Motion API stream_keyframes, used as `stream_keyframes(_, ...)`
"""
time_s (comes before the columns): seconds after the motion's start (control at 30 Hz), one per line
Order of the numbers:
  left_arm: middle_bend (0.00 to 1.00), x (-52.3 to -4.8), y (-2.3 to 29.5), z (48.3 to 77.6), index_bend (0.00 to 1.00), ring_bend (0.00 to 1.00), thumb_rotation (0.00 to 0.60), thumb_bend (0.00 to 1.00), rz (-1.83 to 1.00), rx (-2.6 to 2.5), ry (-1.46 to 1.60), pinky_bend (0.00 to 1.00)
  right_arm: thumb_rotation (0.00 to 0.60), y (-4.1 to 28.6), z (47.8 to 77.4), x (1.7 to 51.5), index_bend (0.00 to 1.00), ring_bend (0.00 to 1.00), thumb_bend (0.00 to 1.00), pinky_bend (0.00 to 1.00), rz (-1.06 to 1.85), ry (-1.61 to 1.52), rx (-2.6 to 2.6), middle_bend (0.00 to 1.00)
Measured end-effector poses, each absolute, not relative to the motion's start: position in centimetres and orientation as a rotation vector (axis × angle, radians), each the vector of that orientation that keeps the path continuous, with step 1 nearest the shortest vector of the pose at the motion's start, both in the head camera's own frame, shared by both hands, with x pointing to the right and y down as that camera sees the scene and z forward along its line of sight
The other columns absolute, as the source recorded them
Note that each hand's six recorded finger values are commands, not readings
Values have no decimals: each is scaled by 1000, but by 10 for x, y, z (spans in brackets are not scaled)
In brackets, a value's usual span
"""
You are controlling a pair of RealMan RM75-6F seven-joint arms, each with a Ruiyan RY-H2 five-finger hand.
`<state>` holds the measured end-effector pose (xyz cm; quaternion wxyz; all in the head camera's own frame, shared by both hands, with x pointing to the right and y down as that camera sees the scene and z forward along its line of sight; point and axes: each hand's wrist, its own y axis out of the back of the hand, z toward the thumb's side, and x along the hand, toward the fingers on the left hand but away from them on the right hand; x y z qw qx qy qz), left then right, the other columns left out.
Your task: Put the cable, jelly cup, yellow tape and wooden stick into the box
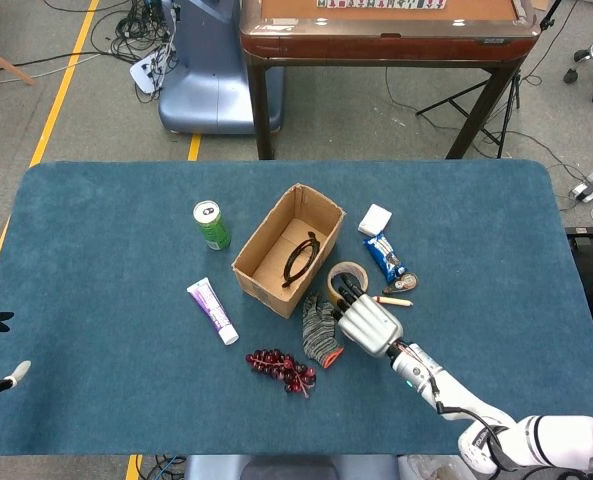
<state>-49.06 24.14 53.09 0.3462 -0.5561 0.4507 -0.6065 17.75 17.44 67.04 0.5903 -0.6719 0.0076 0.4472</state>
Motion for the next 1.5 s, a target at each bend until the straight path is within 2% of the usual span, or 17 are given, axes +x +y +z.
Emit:
stream_keyframes(0.23,398,-491,241,531,266,297,600,131,-1575,-1443,1165,496,600,174,641,174,352,146,0,24,987,-49,-1549,460)
stream_keyframes(0.43,398,-491,242,533,266,297,600,131,-1581,-1443,1156,496,600,169,602,168,353,147,0,24,926,-132,-1510,460)
stream_keyframes(0.6,398,-492,242,535,266,297,600,131,-1587,-1442,1151,496,600,157,569,159,353,147,0,24,882,-214,-1463,460)
stream_keyframes(0.77,398,-492,242,535,266,297,600,131,-1588,-1442,1153,496,600,138,550,149,354,150,0,24,858,-288,-1423,460)
stream_keyframes(1.03,398,-492,241,534,266,297,600,131,-1585,-1444,1161,496,600,101,553,132,355,151,0,24,858,-365,-1418,460)
stream_keyframes(1.27,398,-493,241,533,266,297,600,131,-1582,-1449,1170,496,600,71,572,109,355,151,0,24,858,-416,-1473,450)
stream_keyframes(1.43,398,-492,241,532,266,297,600,131,-1576,-1455,1172,496,600,55,593,97,350,147,0,24,882,-437,-1497,363)
stream_keyframes(1.5,398,-492,241,531,266,297,600,131,-1575,-1455,1174,496,600,49,605,93,311,126,0,24,900,-446,-1517,323)
